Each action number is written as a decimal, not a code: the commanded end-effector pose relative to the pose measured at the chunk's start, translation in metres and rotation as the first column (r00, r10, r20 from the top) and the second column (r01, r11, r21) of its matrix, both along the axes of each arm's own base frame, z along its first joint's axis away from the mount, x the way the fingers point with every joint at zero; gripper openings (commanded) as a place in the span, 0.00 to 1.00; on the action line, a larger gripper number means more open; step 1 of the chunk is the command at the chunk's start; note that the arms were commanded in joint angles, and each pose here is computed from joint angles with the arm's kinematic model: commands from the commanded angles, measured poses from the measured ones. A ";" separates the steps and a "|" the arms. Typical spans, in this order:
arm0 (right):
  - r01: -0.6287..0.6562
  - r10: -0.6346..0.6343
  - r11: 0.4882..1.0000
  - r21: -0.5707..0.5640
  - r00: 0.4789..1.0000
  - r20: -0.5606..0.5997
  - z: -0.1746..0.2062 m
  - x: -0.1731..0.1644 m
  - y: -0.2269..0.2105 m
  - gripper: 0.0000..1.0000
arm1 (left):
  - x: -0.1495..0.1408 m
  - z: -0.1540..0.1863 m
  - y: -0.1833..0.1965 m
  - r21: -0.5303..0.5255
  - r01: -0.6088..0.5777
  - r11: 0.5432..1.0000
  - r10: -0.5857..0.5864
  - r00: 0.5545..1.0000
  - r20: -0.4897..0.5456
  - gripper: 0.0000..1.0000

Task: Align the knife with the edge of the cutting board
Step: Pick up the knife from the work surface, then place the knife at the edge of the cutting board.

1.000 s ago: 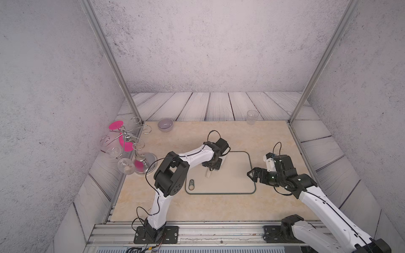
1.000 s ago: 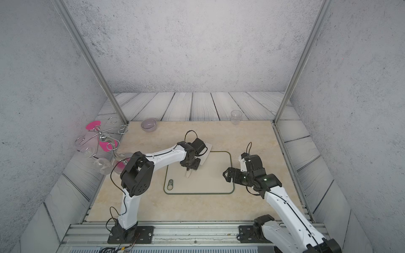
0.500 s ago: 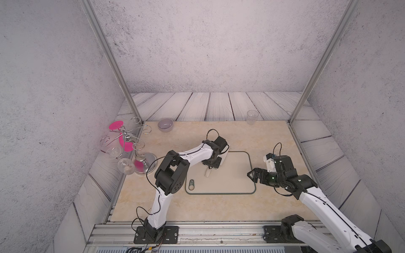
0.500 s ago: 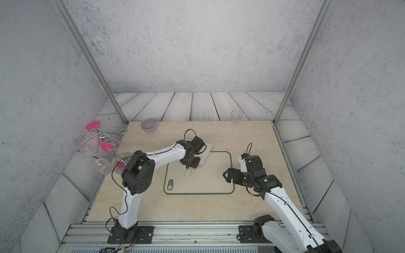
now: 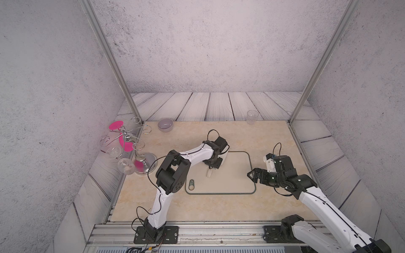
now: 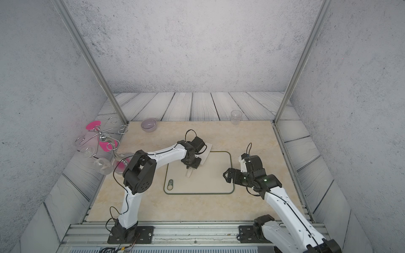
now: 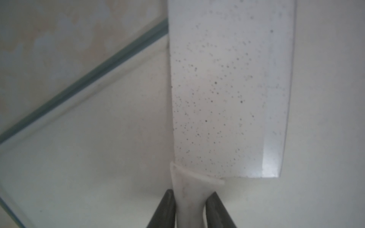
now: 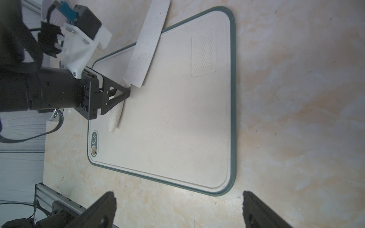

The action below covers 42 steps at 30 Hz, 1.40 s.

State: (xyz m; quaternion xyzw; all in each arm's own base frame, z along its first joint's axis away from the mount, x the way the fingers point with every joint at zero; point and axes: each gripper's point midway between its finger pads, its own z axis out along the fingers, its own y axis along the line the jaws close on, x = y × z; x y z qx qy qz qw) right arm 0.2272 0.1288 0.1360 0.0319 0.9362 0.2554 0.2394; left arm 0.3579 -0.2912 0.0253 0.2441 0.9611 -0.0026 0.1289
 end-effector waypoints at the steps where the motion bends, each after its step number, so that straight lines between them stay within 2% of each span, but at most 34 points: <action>1: -0.007 0.007 1.000 -0.024 1.000 -0.003 -0.001 -0.001 -0.002 0.99 | -0.007 -0.017 0.006 0.042 0.009 0.999 -0.008 0.999 -0.043 0.18; 3: -0.007 0.007 1.000 -0.025 1.000 -0.003 -0.001 -0.001 -0.002 0.99 | -0.005 -0.014 0.007 0.043 0.001 0.999 0.000 0.999 -0.034 0.09; 17: 0.039 -0.040 0.998 -0.057 0.999 -0.021 -0.008 -0.002 -0.010 0.99 | -0.010 0.039 0.012 -0.018 -0.140 0.990 0.141 0.981 0.130 0.01; 27: 0.144 -0.149 0.983 -0.113 0.988 -0.031 -0.014 -0.013 -0.032 0.99 | -0.049 0.046 -0.013 -0.073 -0.204 0.976 0.213 0.964 0.160 0.01; 33: 0.224 -0.232 0.959 -0.175 0.972 -0.031 -0.018 -0.027 -0.054 0.99 | -0.079 0.052 -0.045 -0.131 -0.238 0.962 0.258 0.952 0.167 0.02; 42: 0.230 -0.233 0.960 -0.157 0.972 -0.004 -0.012 -0.033 -0.055 0.99 | -0.111 0.049 -0.088 -0.170 -0.279 0.945 0.306 0.939 0.160 0.02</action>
